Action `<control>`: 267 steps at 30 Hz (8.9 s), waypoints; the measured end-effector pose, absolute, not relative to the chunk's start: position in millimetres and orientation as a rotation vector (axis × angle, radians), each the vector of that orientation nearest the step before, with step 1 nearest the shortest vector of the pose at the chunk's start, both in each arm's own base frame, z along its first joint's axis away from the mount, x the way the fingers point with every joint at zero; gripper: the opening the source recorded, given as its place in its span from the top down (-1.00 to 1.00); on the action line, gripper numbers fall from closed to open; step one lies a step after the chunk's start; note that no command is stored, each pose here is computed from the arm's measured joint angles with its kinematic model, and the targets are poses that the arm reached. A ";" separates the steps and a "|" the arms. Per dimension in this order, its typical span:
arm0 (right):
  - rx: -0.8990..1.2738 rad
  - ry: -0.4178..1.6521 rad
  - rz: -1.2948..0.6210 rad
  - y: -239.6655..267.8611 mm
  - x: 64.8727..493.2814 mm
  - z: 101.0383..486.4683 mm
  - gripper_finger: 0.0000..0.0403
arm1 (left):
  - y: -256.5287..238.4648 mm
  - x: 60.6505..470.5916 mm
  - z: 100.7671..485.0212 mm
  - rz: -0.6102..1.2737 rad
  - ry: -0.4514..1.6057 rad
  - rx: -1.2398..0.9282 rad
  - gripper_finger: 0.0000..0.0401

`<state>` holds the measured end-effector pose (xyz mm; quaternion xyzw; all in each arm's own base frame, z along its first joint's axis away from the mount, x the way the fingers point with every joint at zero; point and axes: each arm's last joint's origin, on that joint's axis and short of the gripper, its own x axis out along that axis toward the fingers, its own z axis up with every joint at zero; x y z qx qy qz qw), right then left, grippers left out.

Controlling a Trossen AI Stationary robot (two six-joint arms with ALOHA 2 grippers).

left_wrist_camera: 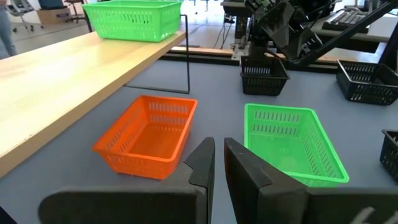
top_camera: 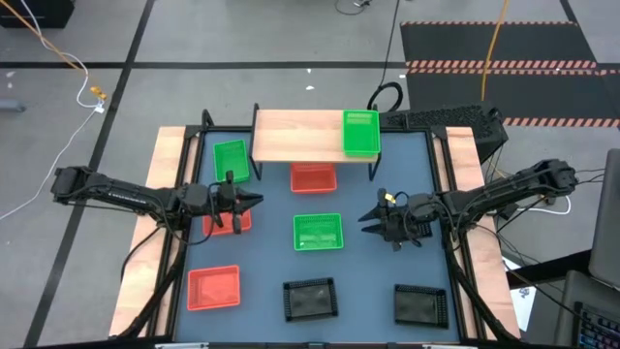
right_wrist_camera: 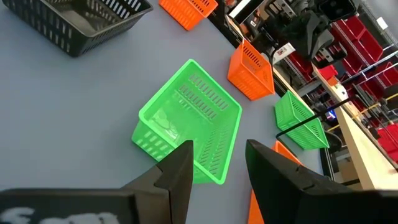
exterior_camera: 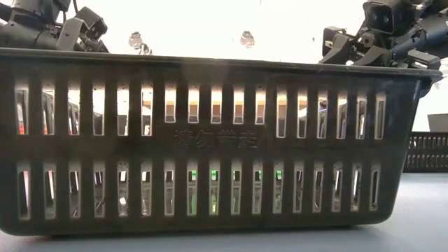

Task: Stack baskets on shelf by color
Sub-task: Stack the bottom green bin on top of the green bin on the shelf

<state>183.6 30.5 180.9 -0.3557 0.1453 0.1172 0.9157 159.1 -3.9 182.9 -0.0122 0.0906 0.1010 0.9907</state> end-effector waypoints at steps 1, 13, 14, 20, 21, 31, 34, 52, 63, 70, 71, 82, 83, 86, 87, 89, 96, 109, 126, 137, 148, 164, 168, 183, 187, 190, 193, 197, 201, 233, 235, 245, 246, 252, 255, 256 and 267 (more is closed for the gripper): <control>-0.732 0.299 0.241 30.5 183.6 180.9 0.29 | -3.9 159.0 182.6 0.203 0.185 -0.024 0.81; -0.728 0.357 0.259 31.5 189.7 169.5 0.29 | -4.0 160.8 179.0 0.201 0.215 0.009 0.81; -0.748 0.357 0.264 31.8 191.5 167.7 0.29 | -4.1 161.8 178.4 0.201 0.216 0.013 0.81; -0.844 0.313 0.260 32.2 203.6 163.9 0.29 | -4.7 170.4 176.6 0.199 0.193 0.033 0.70; -0.861 0.313 0.262 32.3 205.4 164.6 0.29 | -4.8 171.4 175.0 0.199 0.202 0.039 0.66; -1.076 0.381 0.351 36.4 230.9 169.7 0.29 | -5.2 177.5 169.8 0.194 0.217 0.087 0.54; -1.143 0.457 0.418 37.4 239.6 164.0 0.29 | -5.2 177.8 171.4 0.194 0.199 0.085 0.54; -1.204 0.509 0.590 43.8 275.4 142.5 0.29 | -5.0 177.9 171.7 0.193 0.199 0.117 0.54; -1.171 0.524 0.579 44.0 275.1 142.1 0.39 | -4.7 178.0 172.3 0.200 0.194 0.121 0.54; -1.109 0.501 0.544 45.4 271.9 153.8 0.50 | -4.7 178.0 172.3 0.200 0.194 0.119 0.54; -1.096 0.492 0.534 45.4 271.9 156.4 0.52 | -4.7 177.9 172.1 0.200 0.196 0.118 0.54; -0.852 0.432 0.626 39.9 260.2 176.4 0.62 | -4.1 177.9 172.3 0.205 0.193 0.117 0.54; -0.840 0.429 0.614 38.3 261.0 177.2 0.62 | -3.7 177.9 172.2 0.207 0.194 0.117 0.54; -0.813 0.445 0.592 33.9 261.7 176.6 0.61 | -3.6 177.9 172.3 0.208 0.194 0.117 0.54; -0.802 0.445 0.584 32.8 262.5 176.5 0.59 | -3.6 177.9 172.3 0.209 0.194 0.120 0.54; -0.770 0.444 0.561 30.9 263.7 177.4 0.53 | -3.6 178.0 172.4 0.208 0.193 0.122 0.54; -0.666 0.417 0.502 28.9 267.2 182.2 0.17 | -3.5 177.9 172.5 0.214 0.193 0.125 0.54; -0.593 0.515 0.550 22.8 277.7 186.1 0.10 | -1.4 178.7 177.3 0.227 0.146 0.141 0.54; -0.665 0.641 0.642 24.1 303.1 159.0 0.17 | 0.5 178.5 176.3 0.238 0.156 0.133 0.54; -0.659 0.678 0.656 24.4 307.7 142.4 0.56 | 0.5 178.5 176.2 0.238 0.156 0.123 0.54; -0.630 0.644 0.621 23.8 298.6 168.1 0.98 | 0.5 178.4 175.4 0.238 0.163 0.120 0.54; -0.664 0.649 0.540 21.1 289.2 186.9 0.91 | 0.4 178.5 176.4 0.238 0.153 0.118 0.54; -0.674 0.635 0.495 17.9 291.5 189.0 0.70 | 0.4 178.5 176.4 0.238 0.153 0.119 0.54; -0.529 0.473 0.587 23.7 306.9 186.0 0.08 | 0.5 178.6 176.8 0.240 0.147 0.107 0.54; -0.532 0.480 0.595 23.8 309.7 179.9 0.12 | 0.5 178.6 176.7 0.238 0.151 0.125 0.54; -0.540 0.474 0.589 21.5 313.2 175.1 0.15 | 1.7 178.6 176.9 0.245 0.149 0.125 0.54; -0.547 0.472 0.586 20.4 316.6 169.6 0.16 | 2.6 178.6 177.0 0.251 0.148 0.120 0.54; -0.553 0.468 0.588 20.6 319.9 164.0 0.16 | 2.7 178.6 176.9 0.251 0.148 0.117 0.54; -0.544 0.499 0.599 20.8 322.3 152.8 0.18 | 2.7 178.6 176.9 0.251 0.148 0.118 0.54; -0.542 0.505 0.592 16.9 310.4 174.5 1.00 | 3.3 178.5 175.8 0.254 0.160 0.109 0.54; -0.538 0.510 0.591 15.8 308.2 177.3 1.00 | 3.3 178.5 175.6 0.254 0.162 0.108 0.54; -0.412 0.515 0.643 14.8 307.1 181.9 1.00 | 3.7 178.5 175.8 0.257 0.159 0.103 0.54; -0.409 0.527 0.640 14.5 308.9 185.0 1.00 | 3.7 178.5 175.8 0.257 0.160 0.104 0.54; -0.420 0.551 0.617 9.8 321.8 205.7 1.00 | 3.9 178.7 177.3 0.258 0.146 0.116 0.54; -0.421 0.552 0.605 4.8 324.2 204.2 0.98 | 3.9 178.7 177.2 0.258 0.147 0.115 0.54; -0.424 0.542 0.595 2.7 326.1 203.9 0.95 | 3.9 178.6 176.9 0.258 0.150 0.113 0.54; -0.404 0.542 0.536 -6.6 330.7 200.8 0.19 | 5.0 178.6 176.5 0.264 0.154 0.115 0.54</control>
